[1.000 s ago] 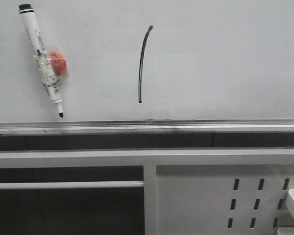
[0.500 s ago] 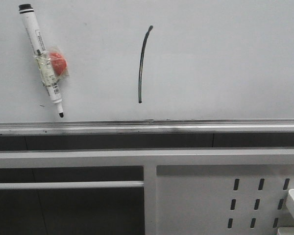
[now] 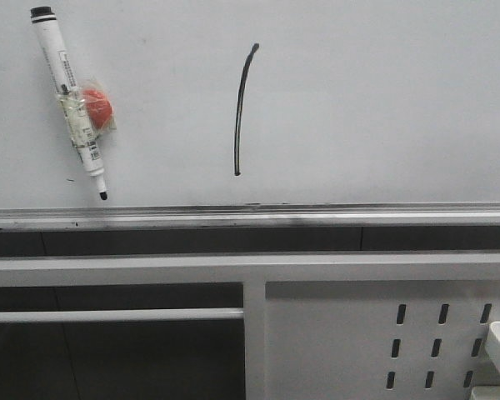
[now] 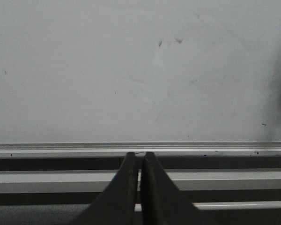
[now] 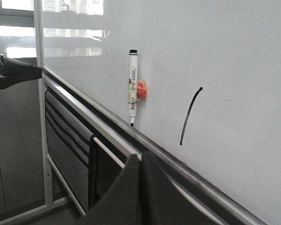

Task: Write number 1 on whiteboard

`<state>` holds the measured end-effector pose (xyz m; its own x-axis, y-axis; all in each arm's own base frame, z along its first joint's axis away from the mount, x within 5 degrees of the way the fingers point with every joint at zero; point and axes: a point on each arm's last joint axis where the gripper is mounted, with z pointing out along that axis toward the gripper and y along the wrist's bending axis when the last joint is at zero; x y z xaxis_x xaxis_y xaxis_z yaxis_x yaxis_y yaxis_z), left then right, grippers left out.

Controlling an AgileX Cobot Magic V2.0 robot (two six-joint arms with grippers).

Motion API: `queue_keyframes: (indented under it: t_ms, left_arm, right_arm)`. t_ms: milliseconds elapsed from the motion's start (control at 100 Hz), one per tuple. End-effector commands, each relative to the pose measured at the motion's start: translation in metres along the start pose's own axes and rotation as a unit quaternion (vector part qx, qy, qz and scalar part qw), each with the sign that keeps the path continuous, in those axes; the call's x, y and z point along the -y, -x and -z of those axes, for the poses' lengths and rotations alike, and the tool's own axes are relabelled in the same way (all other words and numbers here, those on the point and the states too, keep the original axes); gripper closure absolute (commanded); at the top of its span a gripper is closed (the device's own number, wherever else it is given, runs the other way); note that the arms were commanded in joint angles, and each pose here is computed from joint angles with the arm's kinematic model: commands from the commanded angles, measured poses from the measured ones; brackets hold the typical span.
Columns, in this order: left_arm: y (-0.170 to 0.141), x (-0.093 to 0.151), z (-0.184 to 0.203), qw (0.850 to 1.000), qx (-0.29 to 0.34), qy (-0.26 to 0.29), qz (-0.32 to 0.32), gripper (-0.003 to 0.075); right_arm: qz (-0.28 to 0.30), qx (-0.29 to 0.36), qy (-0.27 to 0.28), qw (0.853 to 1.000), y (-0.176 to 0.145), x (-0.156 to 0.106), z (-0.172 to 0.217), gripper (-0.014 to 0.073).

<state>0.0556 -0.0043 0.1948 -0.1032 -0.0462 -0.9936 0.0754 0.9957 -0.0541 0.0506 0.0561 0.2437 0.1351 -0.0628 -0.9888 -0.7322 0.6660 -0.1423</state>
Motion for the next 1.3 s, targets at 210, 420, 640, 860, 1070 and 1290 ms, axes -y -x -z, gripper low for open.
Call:
queue_keyframes:
  t_ms: [210, 420, 640, 860, 1070, 1290]
  left_arm:
    - [-0.015, -0.001, -0.001, 0.999, -0.033, 0.006, -0.006, 0.074]
    - [-0.019, -0.003, 0.0, 0.998, -0.054, 0.02, -0.015, 0.074]
    - [-0.019, -0.004, 0.0, 0.998, -0.054, 0.023, -0.029, 0.074]
    - [-0.019, -0.004, 0.0, 0.998, -0.054, 0.023, -0.029, 0.074]
    - [-0.019, -0.004, 0.0, 0.998, -0.054, 0.023, -0.029, 0.074]
    - [-0.019, -0.004, 0.0, 0.998, -0.053, 0.023, -0.029, 0.074]
  right_arm:
    - [0.001, 0.046, -0.015, 0.999, 0.015, 0.004, 0.0, 0.0654]
    - [0.001, 0.046, -0.015, 0.999, 0.015, 0.004, 0.0, 0.0654]
    - [0.001, 0.046, -0.015, 0.999, 0.015, 0.004, 0.0, 0.0654]
    - [0.001, 0.046, -0.015, 0.999, 0.015, 0.004, 0.0, 0.0654]
    - [0.001, 0.046, -0.015, 0.999, 0.015, 0.004, 0.0, 0.0654]
    - [0.001, 0.046, -0.015, 0.999, 0.015, 0.004, 0.0, 0.0654]
